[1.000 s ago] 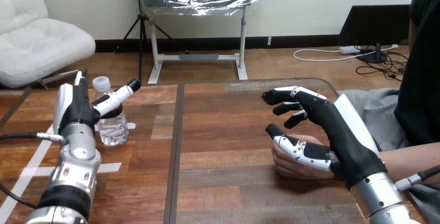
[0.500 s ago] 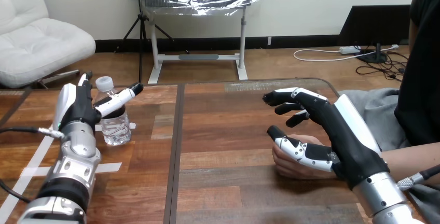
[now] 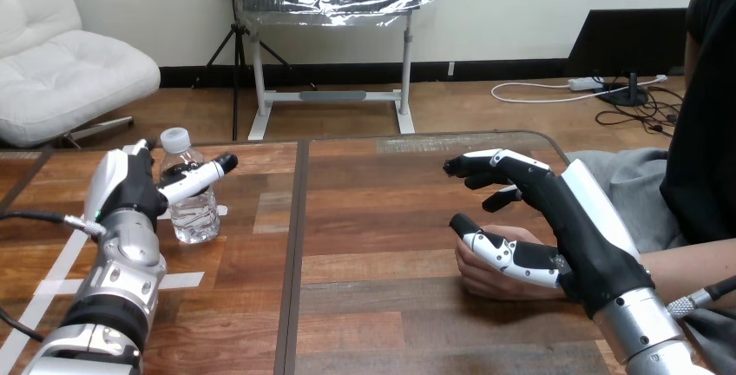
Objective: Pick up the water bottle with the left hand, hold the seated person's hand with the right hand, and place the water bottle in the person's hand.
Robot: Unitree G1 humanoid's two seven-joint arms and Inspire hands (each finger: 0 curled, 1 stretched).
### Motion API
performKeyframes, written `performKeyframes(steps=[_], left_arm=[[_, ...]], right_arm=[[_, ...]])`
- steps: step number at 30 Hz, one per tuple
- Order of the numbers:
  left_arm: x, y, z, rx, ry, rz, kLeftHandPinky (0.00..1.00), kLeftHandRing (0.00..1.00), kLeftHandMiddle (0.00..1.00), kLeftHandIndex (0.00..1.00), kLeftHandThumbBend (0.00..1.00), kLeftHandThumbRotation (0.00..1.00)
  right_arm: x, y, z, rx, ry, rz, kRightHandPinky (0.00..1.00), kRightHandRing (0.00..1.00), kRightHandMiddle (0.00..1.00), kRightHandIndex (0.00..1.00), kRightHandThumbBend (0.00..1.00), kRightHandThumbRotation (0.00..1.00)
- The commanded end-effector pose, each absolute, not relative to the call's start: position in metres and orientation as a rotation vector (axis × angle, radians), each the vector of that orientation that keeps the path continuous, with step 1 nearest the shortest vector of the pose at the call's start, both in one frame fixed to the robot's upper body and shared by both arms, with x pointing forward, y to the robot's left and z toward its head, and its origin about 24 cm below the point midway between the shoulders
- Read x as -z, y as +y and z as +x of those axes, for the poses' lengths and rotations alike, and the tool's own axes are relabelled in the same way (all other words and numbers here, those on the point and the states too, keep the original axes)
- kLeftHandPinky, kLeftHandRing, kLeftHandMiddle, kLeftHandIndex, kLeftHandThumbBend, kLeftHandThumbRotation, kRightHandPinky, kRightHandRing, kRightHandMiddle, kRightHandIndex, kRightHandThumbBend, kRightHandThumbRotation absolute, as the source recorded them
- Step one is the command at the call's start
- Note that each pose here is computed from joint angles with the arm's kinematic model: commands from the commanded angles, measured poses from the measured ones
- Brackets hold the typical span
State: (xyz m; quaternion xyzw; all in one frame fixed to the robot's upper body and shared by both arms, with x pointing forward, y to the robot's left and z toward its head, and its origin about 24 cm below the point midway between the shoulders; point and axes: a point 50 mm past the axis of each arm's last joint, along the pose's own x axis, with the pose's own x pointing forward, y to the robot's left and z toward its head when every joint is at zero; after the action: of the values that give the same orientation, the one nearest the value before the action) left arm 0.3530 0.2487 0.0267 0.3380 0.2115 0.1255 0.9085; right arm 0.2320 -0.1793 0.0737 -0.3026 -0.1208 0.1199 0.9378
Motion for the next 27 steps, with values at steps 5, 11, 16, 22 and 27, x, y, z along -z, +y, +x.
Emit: performKeyframes(steps=[5,11,16,22,27], left_arm=[[-0.0595,0.2408,0.3738,-0.277,0.319,0.725,0.76,0.86,0.89,0.9,0.98,0.51],[-0.0572,0.2406,0.3721,-0.277,0.297,0.784,0.69,0.8,0.83,0.84,0.93,0.45],[-0.0555,0.2407,0.3715,-0.278,0.309,0.812,0.61,0.72,0.75,0.78,0.9,0.42],[-0.0554,0.239,0.3718,-0.287,0.311,0.843,0.54,0.64,0.69,0.72,0.83,0.36],[-0.0546,0.2382,0.3718,-0.269,0.317,0.885,0.54,0.62,0.67,0.69,0.77,0.29]], right_arm=[[-0.1013,-0.1799,0.2407,-0.232,-0.349,-0.656,0.64,0.76,0.77,0.72,0.45,0.0],[-0.1016,-0.1813,0.2397,-0.227,-0.34,-0.663,0.65,0.76,0.77,0.72,0.45,0.0],[-0.1022,-0.182,0.2389,-0.223,-0.339,-0.659,0.65,0.76,0.77,0.72,0.45,0.0],[-0.1024,-0.1834,0.2382,-0.212,-0.341,-0.681,0.65,0.76,0.76,0.71,0.46,0.0],[-0.102,-0.1843,0.2377,-0.211,-0.346,-0.688,0.64,0.75,0.76,0.7,0.46,0.0]])
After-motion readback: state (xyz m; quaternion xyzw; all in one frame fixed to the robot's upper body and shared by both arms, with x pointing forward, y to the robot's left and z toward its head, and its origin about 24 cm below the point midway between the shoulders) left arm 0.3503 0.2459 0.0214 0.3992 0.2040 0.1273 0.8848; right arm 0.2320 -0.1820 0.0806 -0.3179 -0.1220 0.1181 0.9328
